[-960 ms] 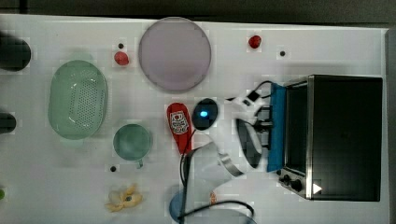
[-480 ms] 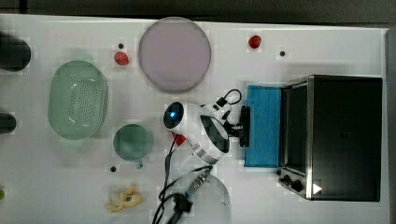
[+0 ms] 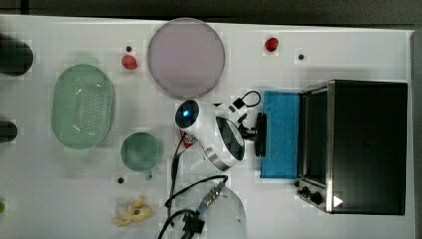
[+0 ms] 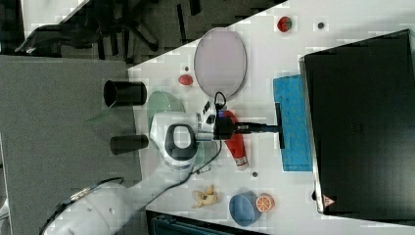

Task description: Flap open oven.

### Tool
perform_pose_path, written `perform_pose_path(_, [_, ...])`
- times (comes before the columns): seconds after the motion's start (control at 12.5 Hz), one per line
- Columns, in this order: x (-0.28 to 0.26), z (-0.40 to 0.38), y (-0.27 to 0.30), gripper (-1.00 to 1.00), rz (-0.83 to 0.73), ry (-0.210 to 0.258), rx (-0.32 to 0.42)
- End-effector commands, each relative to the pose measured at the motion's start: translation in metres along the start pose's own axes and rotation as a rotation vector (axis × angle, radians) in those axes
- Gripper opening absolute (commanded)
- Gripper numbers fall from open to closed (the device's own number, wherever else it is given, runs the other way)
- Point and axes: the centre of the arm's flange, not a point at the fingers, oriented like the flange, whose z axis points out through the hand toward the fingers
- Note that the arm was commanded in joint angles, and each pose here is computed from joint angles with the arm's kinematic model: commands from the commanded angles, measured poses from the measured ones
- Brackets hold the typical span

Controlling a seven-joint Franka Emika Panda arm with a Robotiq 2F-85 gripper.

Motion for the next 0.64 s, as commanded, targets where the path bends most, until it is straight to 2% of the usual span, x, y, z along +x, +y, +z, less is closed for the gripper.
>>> perform_pose_path(0.08, [0.031,-0.093,0.053,-0.65,0.314,0.122,0.187])
perform_pose_path(0.24, [0.032,-0.146,0.091,-0.65,0.497,0.126,0.332])
perform_pose_path(0.32, [0.029,-0.17,0.112,-0.65,0.587,0.092,0.402])
perform_pose_path(0.48, [0.014,-0.22,0.149,-0.65,0.713,-0.014,0.518])
perform_pose_path(0.56, [0.005,-0.249,0.167,-0.65,0.734,-0.055,0.543])
perform_pose_path(0.64, [-0.003,-0.28,0.184,-0.65,0.734,-0.069,0.548])
